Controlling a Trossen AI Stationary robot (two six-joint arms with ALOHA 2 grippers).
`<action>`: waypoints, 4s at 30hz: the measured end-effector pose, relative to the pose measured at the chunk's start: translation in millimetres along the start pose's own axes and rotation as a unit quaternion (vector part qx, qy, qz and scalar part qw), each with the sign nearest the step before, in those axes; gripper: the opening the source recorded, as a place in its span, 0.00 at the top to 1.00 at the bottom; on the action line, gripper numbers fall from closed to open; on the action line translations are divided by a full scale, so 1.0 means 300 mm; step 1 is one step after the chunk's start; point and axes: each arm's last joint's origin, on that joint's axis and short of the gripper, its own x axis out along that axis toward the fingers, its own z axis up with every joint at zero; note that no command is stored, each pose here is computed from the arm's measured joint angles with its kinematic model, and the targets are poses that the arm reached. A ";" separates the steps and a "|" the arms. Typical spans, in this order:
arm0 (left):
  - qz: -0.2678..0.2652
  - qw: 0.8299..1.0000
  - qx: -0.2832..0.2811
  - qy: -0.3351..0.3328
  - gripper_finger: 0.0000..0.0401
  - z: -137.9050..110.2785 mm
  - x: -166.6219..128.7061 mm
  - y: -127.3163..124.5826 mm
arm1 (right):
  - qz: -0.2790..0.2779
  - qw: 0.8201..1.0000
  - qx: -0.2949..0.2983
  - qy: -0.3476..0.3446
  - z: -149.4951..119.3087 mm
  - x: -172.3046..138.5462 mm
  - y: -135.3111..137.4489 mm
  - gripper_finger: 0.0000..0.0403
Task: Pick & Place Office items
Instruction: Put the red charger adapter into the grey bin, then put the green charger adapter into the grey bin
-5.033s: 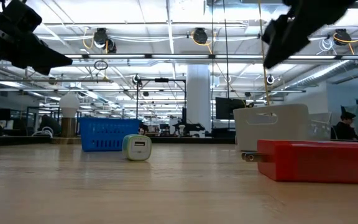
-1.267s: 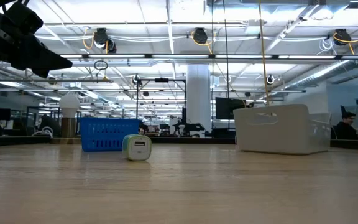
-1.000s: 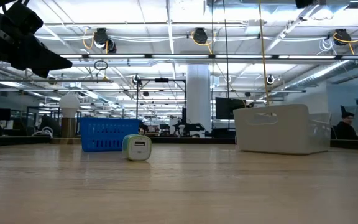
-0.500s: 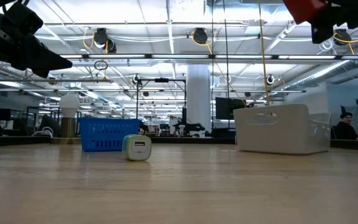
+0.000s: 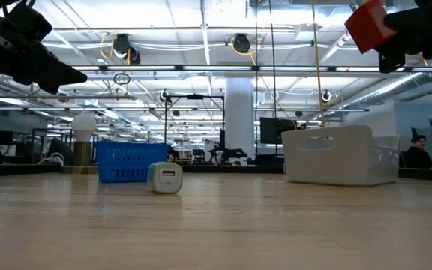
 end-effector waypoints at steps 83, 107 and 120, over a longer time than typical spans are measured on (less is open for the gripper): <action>0.000 1.000 -0.001 0.000 0.96 0.000 0.000 0.000 | -0.292 0.768 0.123 0.557 -0.012 0.278 -0.246 0.53; 0.000 1.000 0.001 0.002 0.96 -0.001 0.000 0.000 | -0.270 0.772 0.139 0.558 -0.092 0.283 -0.268 0.20; 0.000 1.000 0.001 0.003 0.96 -0.002 0.000 0.000 | -0.234 0.867 0.102 0.429 0.050 0.256 -0.225 0.35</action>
